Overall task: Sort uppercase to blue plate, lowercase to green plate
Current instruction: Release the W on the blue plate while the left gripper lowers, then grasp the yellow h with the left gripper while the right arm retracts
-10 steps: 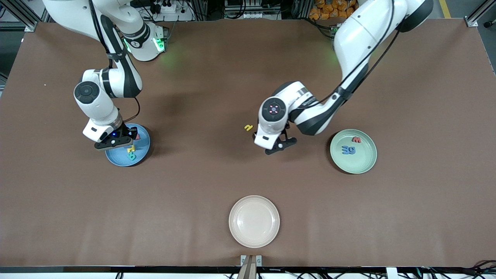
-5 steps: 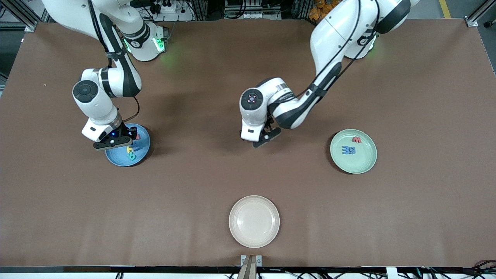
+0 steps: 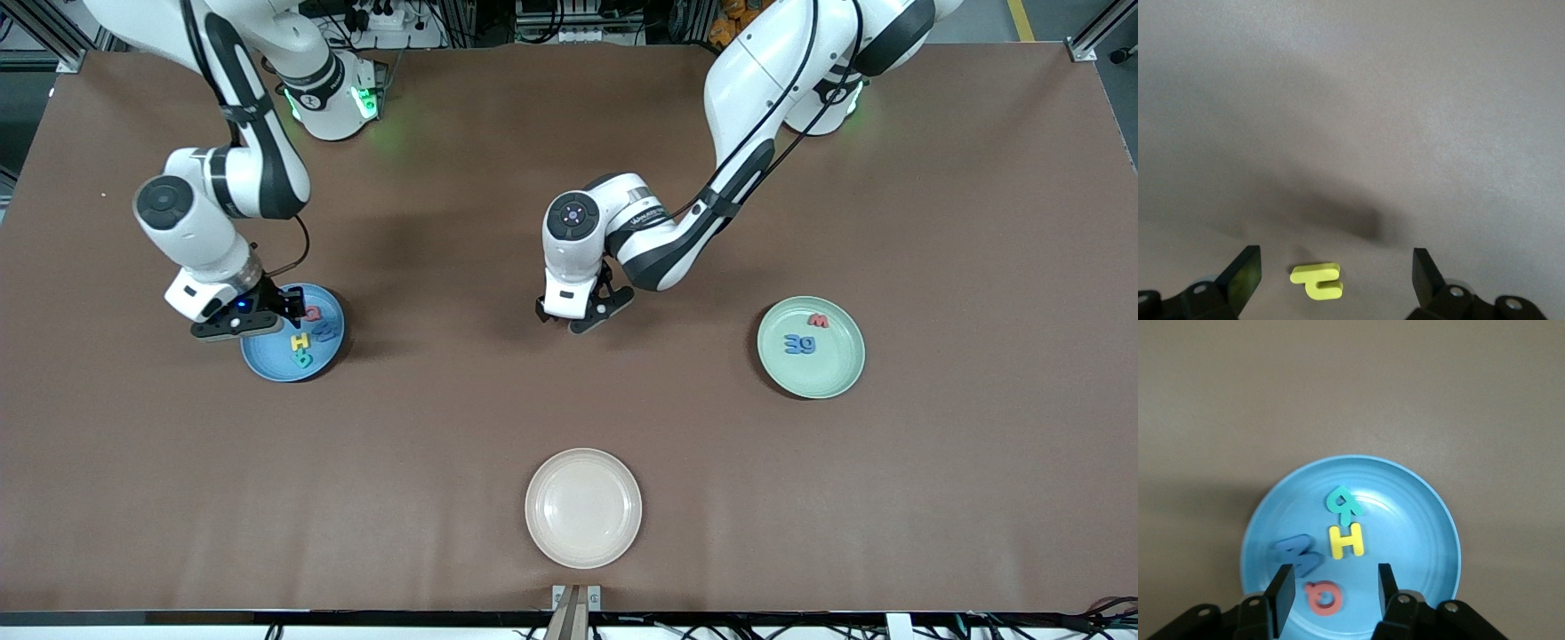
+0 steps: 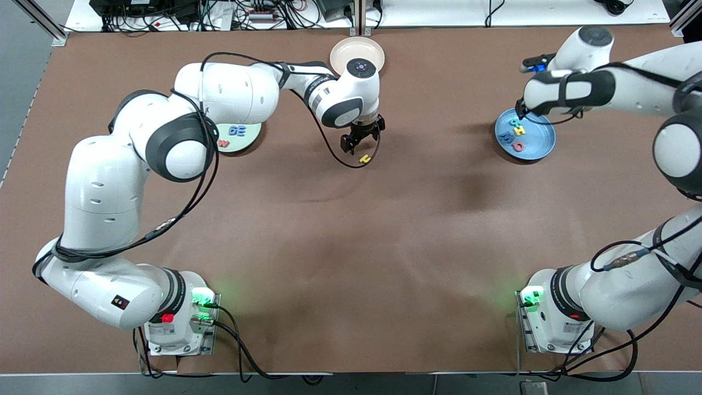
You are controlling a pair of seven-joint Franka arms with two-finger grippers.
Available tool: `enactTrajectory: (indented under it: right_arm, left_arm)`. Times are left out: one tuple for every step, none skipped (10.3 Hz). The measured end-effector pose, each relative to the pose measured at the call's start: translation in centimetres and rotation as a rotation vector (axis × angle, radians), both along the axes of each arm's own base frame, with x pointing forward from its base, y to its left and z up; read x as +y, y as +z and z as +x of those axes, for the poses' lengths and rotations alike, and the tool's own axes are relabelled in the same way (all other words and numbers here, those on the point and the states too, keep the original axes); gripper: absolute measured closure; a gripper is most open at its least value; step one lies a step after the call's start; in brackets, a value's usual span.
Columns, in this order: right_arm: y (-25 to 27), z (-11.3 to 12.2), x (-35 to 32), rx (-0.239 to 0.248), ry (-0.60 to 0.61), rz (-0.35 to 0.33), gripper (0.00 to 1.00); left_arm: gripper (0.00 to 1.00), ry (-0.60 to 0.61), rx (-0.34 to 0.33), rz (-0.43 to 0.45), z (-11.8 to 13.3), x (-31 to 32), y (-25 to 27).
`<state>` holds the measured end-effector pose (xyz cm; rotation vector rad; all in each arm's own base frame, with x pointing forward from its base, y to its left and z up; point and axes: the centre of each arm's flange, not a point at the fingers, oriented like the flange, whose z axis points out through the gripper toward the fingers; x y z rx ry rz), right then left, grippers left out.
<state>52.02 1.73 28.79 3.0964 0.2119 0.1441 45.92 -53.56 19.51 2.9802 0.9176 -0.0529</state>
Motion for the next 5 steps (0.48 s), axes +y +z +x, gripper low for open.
enactTrajectory:
  right_arm:
    - [2.3, 1.2, -0.2, 0.022, -0.025, 0.029, 0.4]
    - [5.2, 2.6, -0.3, 0.034, -0.033, 0.049, 0.4]
    - [8.0, 3.9, -0.1, 0.03, -0.032, 0.06, 0.4]
    - [10.5, 5.0, 0.1, 0.021, -0.027, 0.066, 0.4]
    - [12.8, 5.9, 0.2, 0.016, -0.024, 0.07, 0.4]
  left_arm:
    - [0.0, -0.001, 0.001, -0.001, -0.5, -0.3, -0.2]
    - [0.0, -0.004, 0.003, -0.004, -1.2, -0.5, -0.7]
    - [0.0, -0.008, 0.006, -0.005, -1.7, -0.6, -1.2]
    - [0.0, -0.012, 0.013, 0.0, -2.1, -0.4, -1.8]
    - [0.0, -0.014, 0.02, 0.006, -2.5, -0.2, -2.3]
